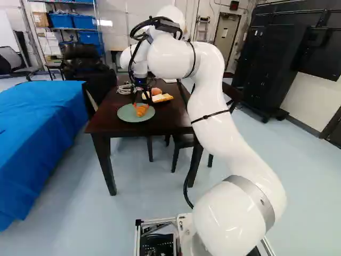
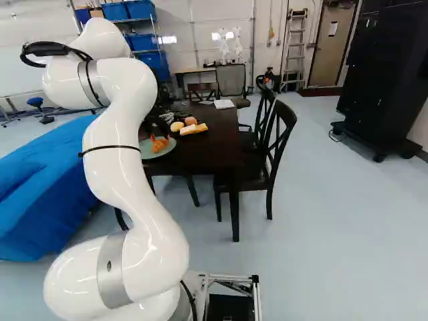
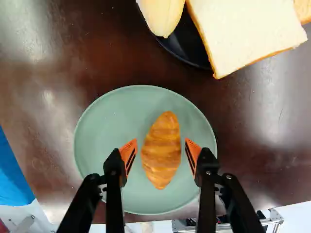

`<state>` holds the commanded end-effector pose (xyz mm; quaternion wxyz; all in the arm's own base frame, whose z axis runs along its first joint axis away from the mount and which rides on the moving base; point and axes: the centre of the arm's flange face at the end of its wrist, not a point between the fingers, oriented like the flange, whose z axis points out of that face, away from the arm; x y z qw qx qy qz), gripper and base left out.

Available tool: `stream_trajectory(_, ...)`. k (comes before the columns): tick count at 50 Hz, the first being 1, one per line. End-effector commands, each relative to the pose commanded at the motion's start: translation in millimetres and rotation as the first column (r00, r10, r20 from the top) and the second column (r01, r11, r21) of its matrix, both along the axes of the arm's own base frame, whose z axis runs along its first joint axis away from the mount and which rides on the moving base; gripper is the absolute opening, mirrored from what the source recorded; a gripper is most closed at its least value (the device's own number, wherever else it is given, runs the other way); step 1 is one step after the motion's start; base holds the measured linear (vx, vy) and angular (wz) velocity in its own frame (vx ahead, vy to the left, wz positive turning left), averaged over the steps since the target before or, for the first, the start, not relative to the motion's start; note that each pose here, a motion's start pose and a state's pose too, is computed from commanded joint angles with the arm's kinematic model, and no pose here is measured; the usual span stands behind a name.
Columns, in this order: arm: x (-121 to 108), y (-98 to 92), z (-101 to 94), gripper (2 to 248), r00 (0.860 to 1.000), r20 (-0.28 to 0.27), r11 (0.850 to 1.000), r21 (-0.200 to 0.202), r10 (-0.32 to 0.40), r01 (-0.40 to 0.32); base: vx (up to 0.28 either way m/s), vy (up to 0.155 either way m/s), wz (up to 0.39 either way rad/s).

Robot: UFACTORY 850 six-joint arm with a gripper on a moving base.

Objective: Move the croissant to the empty plate

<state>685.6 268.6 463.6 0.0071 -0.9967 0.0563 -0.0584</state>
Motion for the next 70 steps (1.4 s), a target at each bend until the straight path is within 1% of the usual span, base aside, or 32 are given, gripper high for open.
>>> stream_trajectory(4,0.0,0.0,0.0,155,1.0,0.0,1.0,0.0,0.0,0.0,0.0,0.0,0.0)
stream_trajectory(5,0.0,0.0,0.0,167,1.0,0.0,1.0,0.0,0.0,0.0,0.0,0.0,0.0)
stream_trajectory(9,0.0,0.0,0.0,167,1.0,0.0,1.0,0.0,0.0,0.0,0.0,0.0,0.0)
stream_trajectory(10,0.0,0.0,0.0,179,1.0,0.0,1.0,0.0,0.0,0.0,0.0,0.0,0.0)
stream_trajectory(14,0.0,0.0,0.0,179,1.0,0.0,1.0,0.0,0.0,0.0,0.0,0.0,0.0)
stream_trajectory(15,0.0,0.0,0.0,191,1.0,0.0,1.0,0.0,0.0,0.0,0.0,0.0,0.0)
stream_trajectory(20,0.0,0.0,0.0,191,1.0,0.0,1.0,0.0,0.0,0.0,0.0,0.0,0.0)
stream_trajectory(21,0.0,0.0,0.0,203,1.0,0.0,1.0,0.0,0.0,0.0,0.0,0.0,0.0)
stream_trajectory(25,0.0,0.0,0.0,203,1.0,0.0,1.0,0.0,0.0,0.0,0.0,0.0,0.0)
stream_trajectory(26,0.0,0.0,0.0,215,1.0,0.0,1.0,0.0,0.0,0.0,0.0,0.0,0.0)
stream_trajectory(30,0.0,0.0,0.0,215,1.0,0.0,1.0,0.0,0.0,0.0,0.0,0.0,0.0)
stream_trajectory(31,0.0,0.0,0.0,227,1.0,0.0,1.0,0.0,0.0,0.0,0.0,0.0,0.0)
stream_trajectory(36,0.0,0.0,0.0,227,1.0,0.0,1.0,0.0,0.0,0.0,0.0,0.0,0.0)
stream_trajectory(37,0.0,0.0,0.0,239,1.0,0.0,1.0,0.0,0.0,0.0,0.0,0.0,0.0)
stream_trajectory(41,0.0,0.0,0.0,239,1.0,0.0,1.0,0.0,0.0,0.0,0.0,0.0,0.0)
stream_trajectory(42,0.0,0.0,0.0,247,1.0,0.0,1.0,0.0,0.0,0.0,0.0,0.0,0.0)
stream_trajectory(70,0.0,0.0,0.0,247,1.0,0.0,1.0,0.0,0.0,0.0,0.0,0.0,0.0)
